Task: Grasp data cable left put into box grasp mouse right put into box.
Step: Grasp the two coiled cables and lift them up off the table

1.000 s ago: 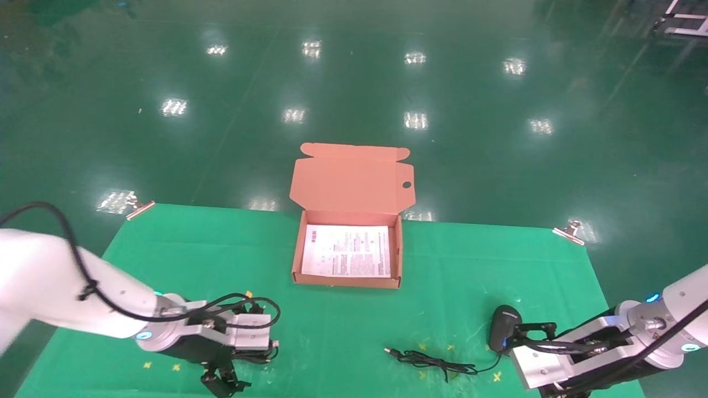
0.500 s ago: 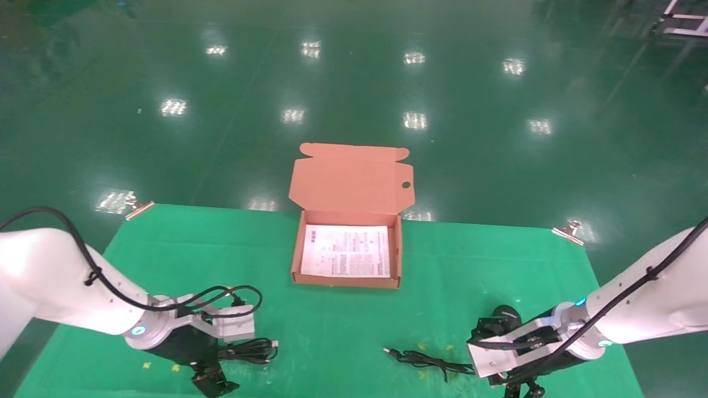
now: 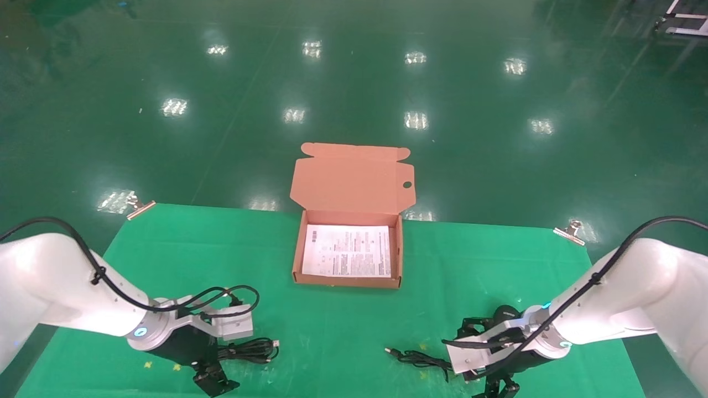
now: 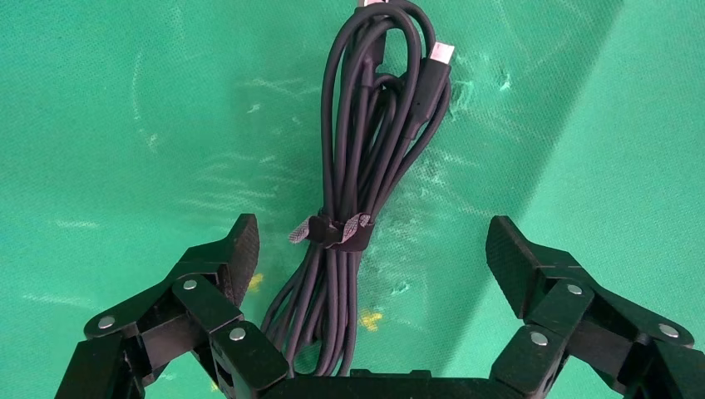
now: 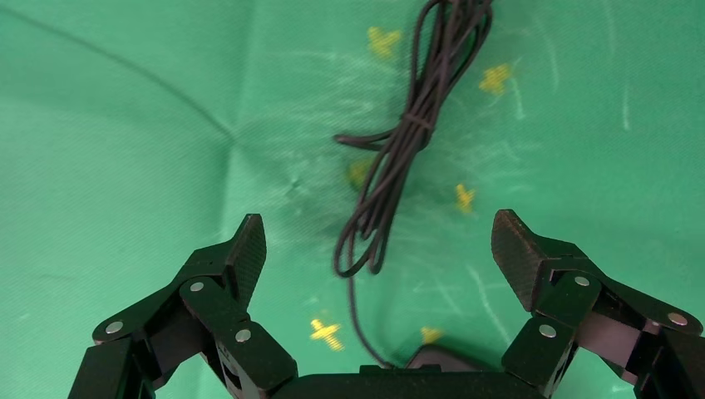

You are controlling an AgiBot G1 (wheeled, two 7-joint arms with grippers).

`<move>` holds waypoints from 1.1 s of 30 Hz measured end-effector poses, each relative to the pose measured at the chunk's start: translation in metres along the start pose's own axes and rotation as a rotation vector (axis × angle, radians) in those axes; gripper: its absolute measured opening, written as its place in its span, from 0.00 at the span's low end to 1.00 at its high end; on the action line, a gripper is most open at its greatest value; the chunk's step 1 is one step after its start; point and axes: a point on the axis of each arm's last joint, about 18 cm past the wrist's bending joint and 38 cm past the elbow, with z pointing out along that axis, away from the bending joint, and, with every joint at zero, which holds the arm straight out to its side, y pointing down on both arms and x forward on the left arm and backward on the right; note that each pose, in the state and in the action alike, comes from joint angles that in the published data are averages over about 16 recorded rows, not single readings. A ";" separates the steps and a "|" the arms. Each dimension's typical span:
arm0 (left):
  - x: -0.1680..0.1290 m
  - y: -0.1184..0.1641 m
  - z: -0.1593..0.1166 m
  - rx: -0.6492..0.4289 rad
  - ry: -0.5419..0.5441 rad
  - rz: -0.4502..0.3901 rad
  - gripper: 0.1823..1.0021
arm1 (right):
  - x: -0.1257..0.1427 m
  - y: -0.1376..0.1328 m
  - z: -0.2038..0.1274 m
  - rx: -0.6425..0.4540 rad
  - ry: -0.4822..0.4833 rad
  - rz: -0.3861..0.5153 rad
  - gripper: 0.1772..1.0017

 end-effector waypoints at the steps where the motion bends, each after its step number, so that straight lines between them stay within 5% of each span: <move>1: 0.000 0.000 0.000 0.000 -0.001 -0.001 1.00 | 0.000 0.000 0.001 -0.001 0.001 0.001 1.00; 15: -0.001 0.001 0.001 -0.002 -0.003 -0.002 0.92 | 0.002 -0.002 0.005 -0.006 0.004 0.004 0.92; 33: -0.001 0.001 0.000 -0.001 -0.002 0.001 0.57 | 0.001 -0.001 0.003 -0.004 0.001 0.002 0.57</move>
